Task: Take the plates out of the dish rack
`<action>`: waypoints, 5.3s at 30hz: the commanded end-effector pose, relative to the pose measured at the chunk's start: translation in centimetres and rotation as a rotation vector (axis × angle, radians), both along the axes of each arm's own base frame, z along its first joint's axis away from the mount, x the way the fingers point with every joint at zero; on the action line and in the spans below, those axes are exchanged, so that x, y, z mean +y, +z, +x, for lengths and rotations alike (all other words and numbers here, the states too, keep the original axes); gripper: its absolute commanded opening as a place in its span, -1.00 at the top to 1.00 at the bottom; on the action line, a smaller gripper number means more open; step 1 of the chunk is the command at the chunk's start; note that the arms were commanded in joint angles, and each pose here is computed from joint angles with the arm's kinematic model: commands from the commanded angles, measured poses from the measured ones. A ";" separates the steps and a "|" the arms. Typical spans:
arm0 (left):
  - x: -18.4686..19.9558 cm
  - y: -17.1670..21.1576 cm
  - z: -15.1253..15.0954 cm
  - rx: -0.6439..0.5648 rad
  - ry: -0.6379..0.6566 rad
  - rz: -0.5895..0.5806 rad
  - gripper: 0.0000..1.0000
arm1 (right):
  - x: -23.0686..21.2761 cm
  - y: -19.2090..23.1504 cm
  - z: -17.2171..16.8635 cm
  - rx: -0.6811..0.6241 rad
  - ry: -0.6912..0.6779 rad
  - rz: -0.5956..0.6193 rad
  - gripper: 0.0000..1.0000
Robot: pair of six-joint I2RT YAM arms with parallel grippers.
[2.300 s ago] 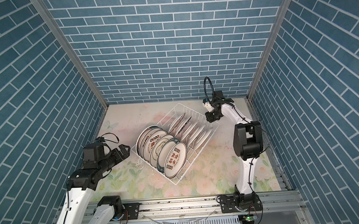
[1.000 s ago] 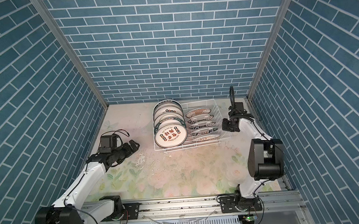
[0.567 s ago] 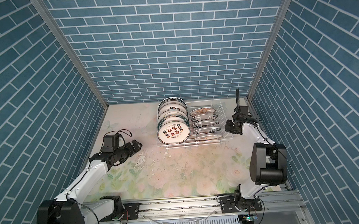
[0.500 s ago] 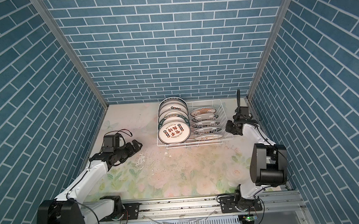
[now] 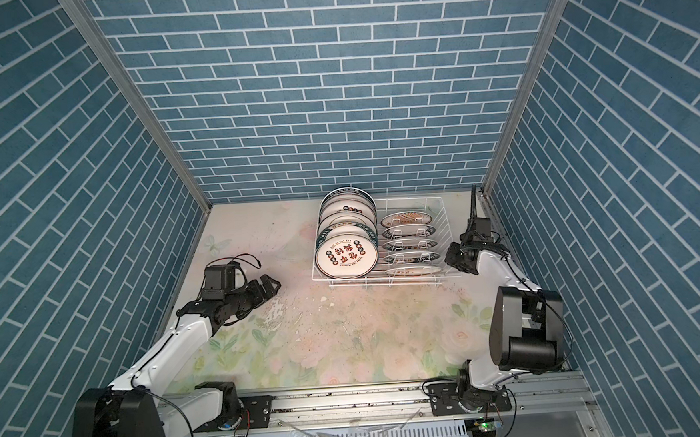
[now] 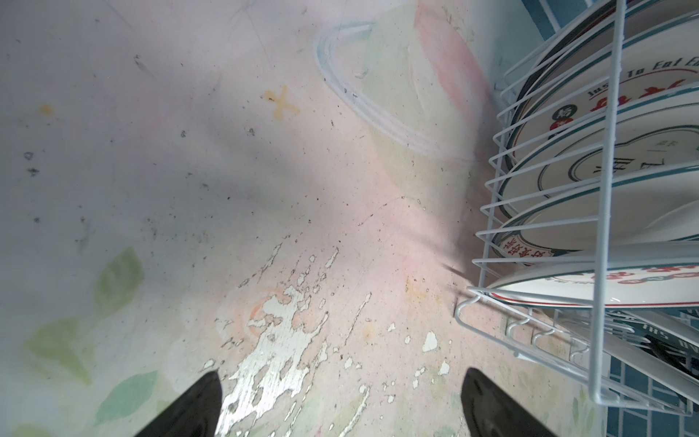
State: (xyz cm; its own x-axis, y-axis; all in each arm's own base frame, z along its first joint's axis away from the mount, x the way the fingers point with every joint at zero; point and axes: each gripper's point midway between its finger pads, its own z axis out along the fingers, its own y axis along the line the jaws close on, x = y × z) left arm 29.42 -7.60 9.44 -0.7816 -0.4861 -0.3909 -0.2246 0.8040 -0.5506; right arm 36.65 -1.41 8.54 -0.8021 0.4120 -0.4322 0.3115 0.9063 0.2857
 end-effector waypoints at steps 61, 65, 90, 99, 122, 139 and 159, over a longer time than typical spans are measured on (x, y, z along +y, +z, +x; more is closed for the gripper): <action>-0.1 -0.9 -2.5 0.003 -0.053 0.055 -0.99 | -9.1 8.4 -8.0 -0.090 -0.347 -0.151 -0.53; 1.4 -0.4 -3.2 0.008 0.023 0.106 -0.99 | -9.2 12.3 -8.9 -0.195 -0.345 -0.220 -0.66; 0.8 0.8 -4.7 -0.036 -0.029 0.082 -0.99 | 17.0 20.8 -7.1 -0.552 0.855 -0.094 -0.38; 0.6 1.1 -4.6 -0.062 -0.046 0.081 -0.99 | 22.2 17.8 -3.4 -0.547 1.048 -0.242 -0.03; 0.3 1.8 -3.9 -0.087 -0.054 0.074 -0.99 | 26.9 13.6 -0.3 -0.413 1.221 -0.154 0.11; 0.5 1.2 -3.9 -0.078 -0.050 0.084 -0.99 | 27.4 11.0 -1.8 -0.349 1.262 -0.130 0.48; 0.5 0.9 -3.6 -0.069 -0.046 0.081 -0.99 | 27.1 7.6 -2.5 -0.250 1.270 -0.387 0.55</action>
